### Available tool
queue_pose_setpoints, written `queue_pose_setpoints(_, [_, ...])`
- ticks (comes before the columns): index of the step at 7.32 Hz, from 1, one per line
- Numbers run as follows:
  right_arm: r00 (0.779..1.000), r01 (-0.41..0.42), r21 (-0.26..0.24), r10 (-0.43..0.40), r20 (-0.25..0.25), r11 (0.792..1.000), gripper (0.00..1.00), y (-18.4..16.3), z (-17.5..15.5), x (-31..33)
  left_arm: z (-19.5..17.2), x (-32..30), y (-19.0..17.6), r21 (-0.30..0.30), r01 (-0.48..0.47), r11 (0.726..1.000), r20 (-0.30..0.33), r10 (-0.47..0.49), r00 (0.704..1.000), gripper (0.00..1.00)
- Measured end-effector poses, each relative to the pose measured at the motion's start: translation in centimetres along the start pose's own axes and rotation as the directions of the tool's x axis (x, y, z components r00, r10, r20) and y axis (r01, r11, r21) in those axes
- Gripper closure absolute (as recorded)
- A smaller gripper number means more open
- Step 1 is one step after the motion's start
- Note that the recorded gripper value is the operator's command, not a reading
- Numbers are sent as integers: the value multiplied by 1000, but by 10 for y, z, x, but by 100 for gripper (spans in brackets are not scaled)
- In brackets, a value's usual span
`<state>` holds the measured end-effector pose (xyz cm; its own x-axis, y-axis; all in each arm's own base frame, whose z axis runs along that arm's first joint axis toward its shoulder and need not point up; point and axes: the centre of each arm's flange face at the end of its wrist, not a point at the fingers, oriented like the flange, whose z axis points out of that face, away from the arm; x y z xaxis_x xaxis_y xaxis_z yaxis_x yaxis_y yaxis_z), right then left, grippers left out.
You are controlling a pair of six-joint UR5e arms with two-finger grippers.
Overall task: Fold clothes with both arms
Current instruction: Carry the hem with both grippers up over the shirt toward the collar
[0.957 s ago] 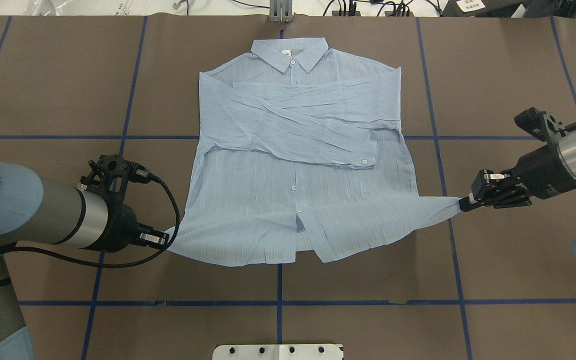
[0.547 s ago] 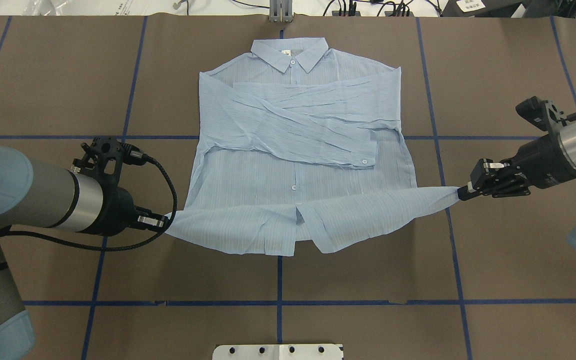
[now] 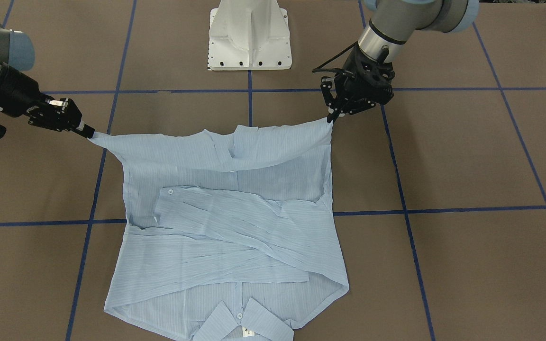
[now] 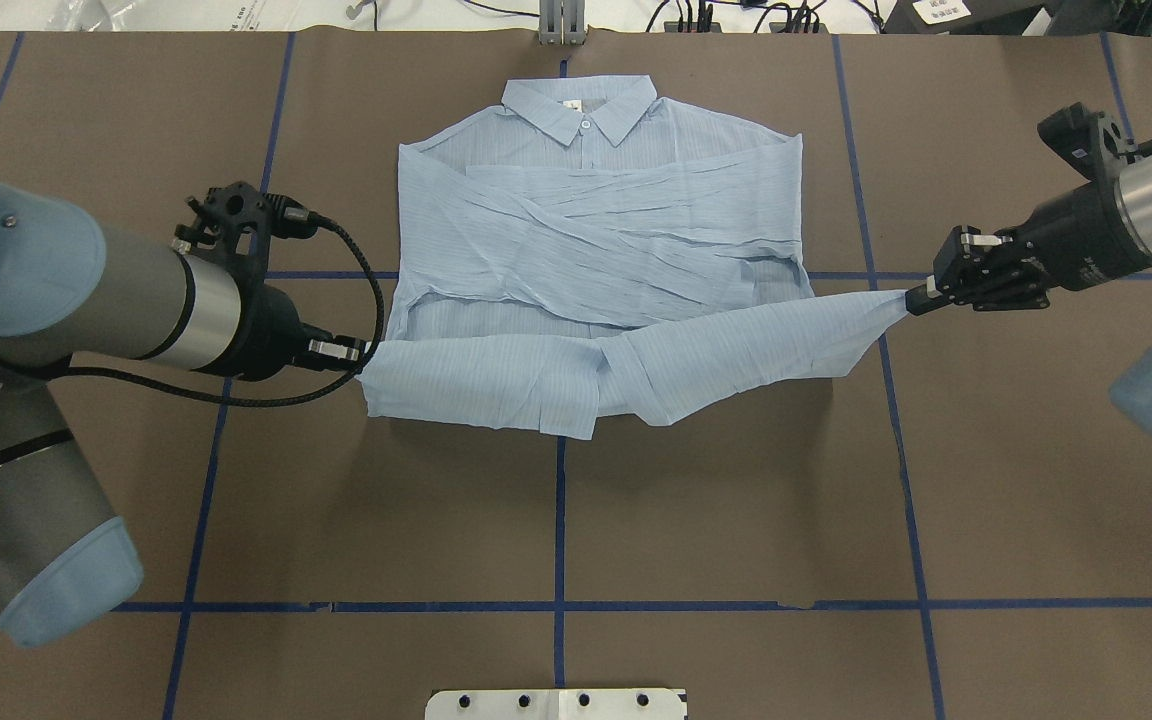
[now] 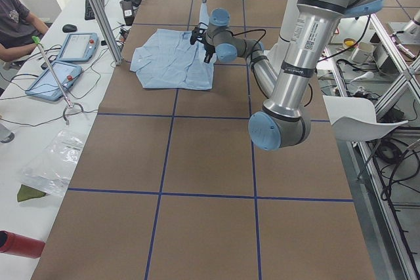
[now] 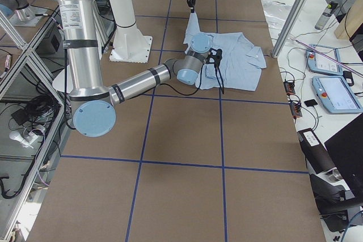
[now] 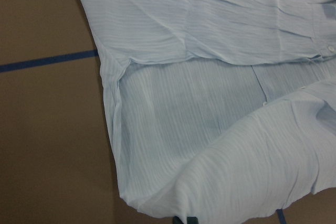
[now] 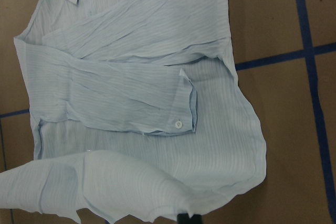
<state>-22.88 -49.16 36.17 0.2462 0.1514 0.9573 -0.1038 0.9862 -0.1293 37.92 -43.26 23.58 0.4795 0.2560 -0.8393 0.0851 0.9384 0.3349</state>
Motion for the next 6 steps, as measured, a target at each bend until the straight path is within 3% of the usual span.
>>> queue_pose_setpoints(2, [1000,-23,32,23,-9,999,100,-50,9,-9,10,-38,-43,47,14,999,-4,-14,1000,100])
queue_pose_setpoints(6, [996,-81,83,84,-31,993,100,-140,19,-30,37,-77,-135,74,30,997,-14,-29,999,100])
